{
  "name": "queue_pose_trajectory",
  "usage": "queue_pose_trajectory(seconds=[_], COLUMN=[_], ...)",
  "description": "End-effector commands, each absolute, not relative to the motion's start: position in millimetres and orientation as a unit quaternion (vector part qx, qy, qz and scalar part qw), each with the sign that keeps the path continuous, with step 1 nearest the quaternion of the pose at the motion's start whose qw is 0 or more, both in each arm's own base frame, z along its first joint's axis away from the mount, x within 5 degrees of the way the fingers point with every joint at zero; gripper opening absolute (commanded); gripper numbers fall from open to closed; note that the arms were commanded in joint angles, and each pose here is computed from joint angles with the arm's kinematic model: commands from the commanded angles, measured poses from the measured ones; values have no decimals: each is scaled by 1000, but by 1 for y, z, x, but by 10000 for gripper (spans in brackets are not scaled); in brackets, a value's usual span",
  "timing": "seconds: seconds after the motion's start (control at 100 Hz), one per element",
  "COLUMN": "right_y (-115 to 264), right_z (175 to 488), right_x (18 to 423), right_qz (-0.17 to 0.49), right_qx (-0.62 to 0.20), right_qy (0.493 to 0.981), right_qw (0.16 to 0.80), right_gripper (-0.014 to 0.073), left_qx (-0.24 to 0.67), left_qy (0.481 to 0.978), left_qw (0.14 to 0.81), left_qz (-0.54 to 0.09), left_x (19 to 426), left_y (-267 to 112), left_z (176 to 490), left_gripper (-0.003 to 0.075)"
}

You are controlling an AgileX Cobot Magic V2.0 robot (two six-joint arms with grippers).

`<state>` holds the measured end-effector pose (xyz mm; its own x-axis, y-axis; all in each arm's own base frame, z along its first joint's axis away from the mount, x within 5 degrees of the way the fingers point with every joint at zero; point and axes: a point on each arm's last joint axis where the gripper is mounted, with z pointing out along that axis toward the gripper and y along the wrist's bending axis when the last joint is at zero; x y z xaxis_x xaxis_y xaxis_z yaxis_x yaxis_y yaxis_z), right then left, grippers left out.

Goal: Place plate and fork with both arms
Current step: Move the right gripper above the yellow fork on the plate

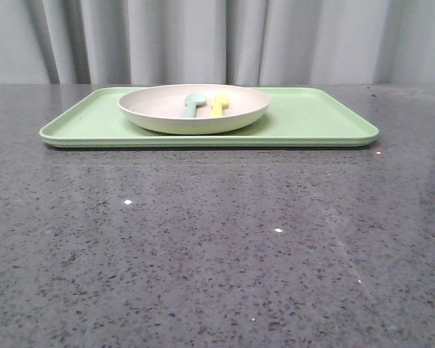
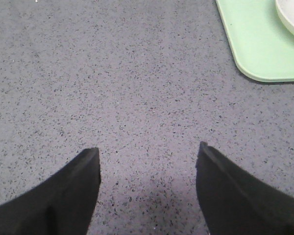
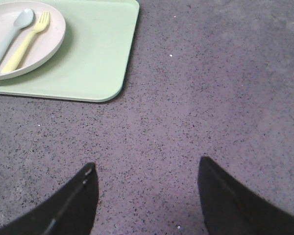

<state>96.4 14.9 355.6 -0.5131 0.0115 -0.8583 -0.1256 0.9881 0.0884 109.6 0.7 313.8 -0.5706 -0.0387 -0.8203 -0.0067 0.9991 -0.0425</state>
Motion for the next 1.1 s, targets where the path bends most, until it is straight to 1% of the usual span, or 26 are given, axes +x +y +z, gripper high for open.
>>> queue_pose_trajectory(seconds=[0.0,0.23,0.31,0.5,0.61,0.75,0.94,1.09], right_y=[14,16,16,21,28,42,73,102], right_z=[371,380,390,420,435,444,446,437], right_x=[101,103,107,128,147,178,223,258], right_qz=[68,82,85,98,117,143,170,181], right_qx=[-29,-23,-24,-33,-44,-66,-101,-111], right_qy=[841,829,829,846,847,852,867,880], right_qw=[535,553,552,522,517,500,457,424], right_gripper=[457,457,457,457,457,457,457,457], left_qx=[-19,-19,-19,-19,-19,-19,-19,-20], left_qy=[866,867,867,867,867,867,867,866], left_qw=[500,497,497,497,497,498,498,498], left_qz=[-18,-18,-18,-18,-18,-18,-18,-22], left_x=[108,108,108,108,108,108,108,108], left_y=[1,1,1,1,1,1,1,0], left_z=[324,324,324,324,324,324,324,324], left_gripper=[420,420,420,420,420,420,420,420])
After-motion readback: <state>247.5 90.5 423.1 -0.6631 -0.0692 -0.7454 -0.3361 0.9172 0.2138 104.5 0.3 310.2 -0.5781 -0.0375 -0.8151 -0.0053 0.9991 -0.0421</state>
